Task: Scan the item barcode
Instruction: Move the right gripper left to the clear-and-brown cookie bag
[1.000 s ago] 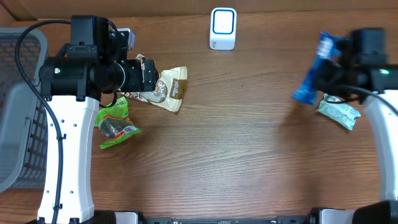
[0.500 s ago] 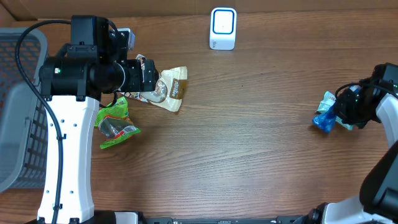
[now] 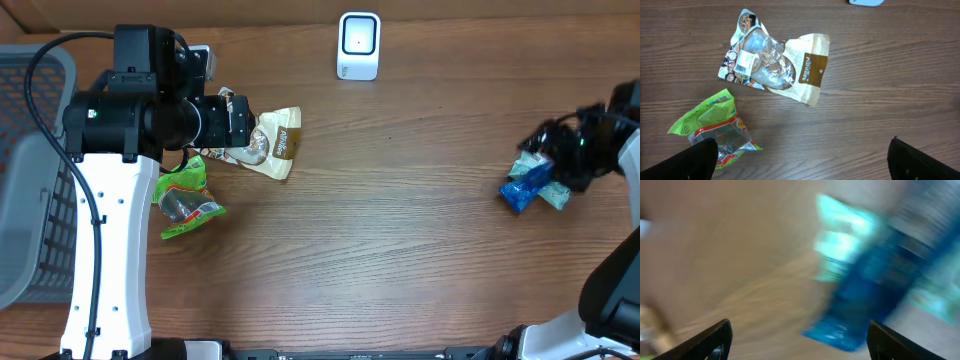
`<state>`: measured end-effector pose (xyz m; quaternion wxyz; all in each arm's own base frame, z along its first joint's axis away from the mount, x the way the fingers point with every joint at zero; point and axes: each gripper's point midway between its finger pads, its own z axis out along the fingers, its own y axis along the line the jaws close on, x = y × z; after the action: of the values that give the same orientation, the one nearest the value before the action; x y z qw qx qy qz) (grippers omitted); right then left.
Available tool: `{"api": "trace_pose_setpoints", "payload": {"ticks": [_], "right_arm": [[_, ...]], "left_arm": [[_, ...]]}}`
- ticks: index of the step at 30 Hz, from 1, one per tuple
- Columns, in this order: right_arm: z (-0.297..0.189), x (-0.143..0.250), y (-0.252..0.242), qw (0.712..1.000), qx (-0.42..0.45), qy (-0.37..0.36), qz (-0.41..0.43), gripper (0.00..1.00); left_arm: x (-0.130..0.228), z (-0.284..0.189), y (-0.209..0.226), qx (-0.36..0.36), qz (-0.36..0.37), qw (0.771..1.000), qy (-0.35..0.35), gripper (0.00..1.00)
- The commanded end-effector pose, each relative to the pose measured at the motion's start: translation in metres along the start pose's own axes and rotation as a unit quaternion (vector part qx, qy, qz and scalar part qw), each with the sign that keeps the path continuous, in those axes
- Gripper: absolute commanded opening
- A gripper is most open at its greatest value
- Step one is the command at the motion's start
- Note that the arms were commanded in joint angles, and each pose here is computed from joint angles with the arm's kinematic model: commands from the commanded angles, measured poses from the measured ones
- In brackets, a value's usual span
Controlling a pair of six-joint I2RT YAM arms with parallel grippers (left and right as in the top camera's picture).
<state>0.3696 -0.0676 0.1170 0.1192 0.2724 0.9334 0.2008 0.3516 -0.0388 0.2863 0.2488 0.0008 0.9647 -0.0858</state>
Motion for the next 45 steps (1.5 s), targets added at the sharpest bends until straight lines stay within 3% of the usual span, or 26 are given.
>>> {"api": "trace_pose_setpoints", "payload": {"ticks": [1,4,12,20,26,34,38,43,45], "right_arm": [[-0.017,-0.002,0.086,0.986,-0.143,-0.004,-0.081,0.85],[-0.006,0.005,0.151,0.966,-0.213,-0.012,-0.143,0.79],[0.067,0.059,0.287,0.939,-0.268,-0.021,-0.214,0.81],[0.154,0.132,0.349,0.931,-0.288,-0.003,-0.224,0.83],[0.205,0.171,0.36,0.934,-0.284,0.002,-0.215,0.77],[0.258,0.214,0.353,0.945,-0.264,0.022,-0.191,0.6],[0.266,0.221,0.352,0.946,-0.26,0.022,-0.193,0.41],[0.266,0.223,0.352,0.945,-0.262,0.026,-0.194,0.04],[0.264,0.226,0.352,0.942,-0.27,0.041,-0.195,0.04]], "left_arm": [[0.0,0.001,0.0,-0.001,-0.006,1.0,0.002,1.0],[0.0,0.001,0.0,-0.001,-0.006,1.0,0.002,1.0],[0.0,0.001,0.0,-0.001,-0.006,1.0,0.002,1.0],[0.0,0.001,0.0,-0.001,-0.006,1.0,0.002,1.0],[0.0,0.001,0.0,-0.001,-0.006,1.0,0.002,1.0],[0.0,0.001,0.0,-0.001,-0.006,1.0,0.002,1.0],[0.0,0.001,0.0,-0.001,-0.006,1.0,0.002,1.0],[0.0,0.001,0.0,-0.001,-0.006,1.0,0.002,1.0],[0.0,0.001,0.0,-0.001,-0.006,1.0,0.002,1.0]]}}
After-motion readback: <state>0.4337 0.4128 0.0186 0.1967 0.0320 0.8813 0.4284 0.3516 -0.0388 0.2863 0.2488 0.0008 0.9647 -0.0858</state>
